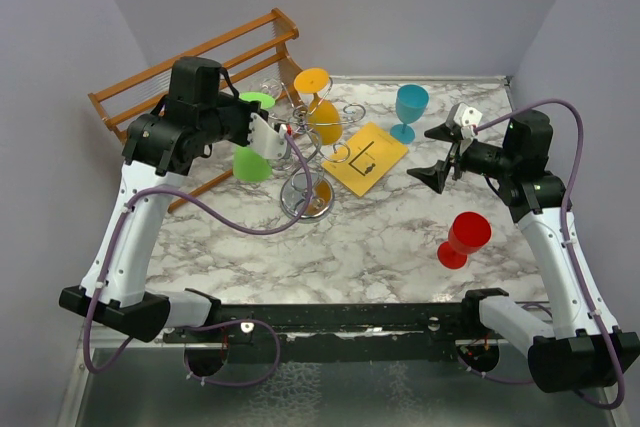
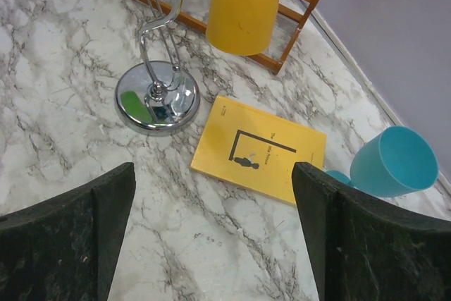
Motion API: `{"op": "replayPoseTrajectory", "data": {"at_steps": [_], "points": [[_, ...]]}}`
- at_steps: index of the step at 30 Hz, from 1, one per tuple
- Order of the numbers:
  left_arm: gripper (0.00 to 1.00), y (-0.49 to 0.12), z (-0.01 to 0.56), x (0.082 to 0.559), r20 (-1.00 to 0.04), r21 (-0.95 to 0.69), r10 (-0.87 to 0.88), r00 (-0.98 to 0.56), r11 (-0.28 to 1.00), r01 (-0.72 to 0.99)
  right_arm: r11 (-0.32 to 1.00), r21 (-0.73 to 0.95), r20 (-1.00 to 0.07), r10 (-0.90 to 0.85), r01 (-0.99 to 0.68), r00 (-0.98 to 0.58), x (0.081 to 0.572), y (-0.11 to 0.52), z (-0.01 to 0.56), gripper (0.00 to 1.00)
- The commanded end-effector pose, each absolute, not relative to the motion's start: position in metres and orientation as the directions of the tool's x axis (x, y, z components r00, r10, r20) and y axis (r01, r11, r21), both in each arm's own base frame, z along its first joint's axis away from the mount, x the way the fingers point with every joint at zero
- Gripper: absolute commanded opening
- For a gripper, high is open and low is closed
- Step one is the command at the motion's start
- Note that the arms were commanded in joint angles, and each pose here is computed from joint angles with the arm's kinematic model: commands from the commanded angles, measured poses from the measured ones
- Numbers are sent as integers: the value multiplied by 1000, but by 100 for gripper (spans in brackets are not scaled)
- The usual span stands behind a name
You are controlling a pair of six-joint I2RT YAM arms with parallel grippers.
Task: Place the wine glass upside down on the wine glass rack
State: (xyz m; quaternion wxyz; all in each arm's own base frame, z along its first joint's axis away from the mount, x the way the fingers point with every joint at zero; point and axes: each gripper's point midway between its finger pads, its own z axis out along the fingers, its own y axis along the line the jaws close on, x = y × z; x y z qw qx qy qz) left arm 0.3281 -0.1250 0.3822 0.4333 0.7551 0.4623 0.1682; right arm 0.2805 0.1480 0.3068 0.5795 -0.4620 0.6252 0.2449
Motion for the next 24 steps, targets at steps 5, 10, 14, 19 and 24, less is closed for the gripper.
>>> {"op": "replayPoseTrajectory", "data": {"at_steps": [5, 10, 14, 19, 24], "points": [[0, -107, 393, 322, -109, 826, 883, 457, -175, 536, 452, -274, -943, -299, -849, 145, 281, 148, 313, 92], [0, -104, 393, 317, -109, 820, 886, 451, -176, 545, 452, -274, -943, -299, -849, 145, 281, 148, 313, 92], [0, -105, 392, 311, -120, 812, 881, 458, -178, 556, 451, -274, -943, -299, -850, 145, 280, 148, 313, 92], [0, -110, 394, 301, -153, 806, 860, 487, -177, 565, 450, -272, -944, -298, -851, 144, 280, 148, 312, 92], [0, -112, 398, 294, -173, 803, 848, 501, -172, 570, 450, -272, -943, -299, -850, 144, 280, 148, 312, 92]]}}
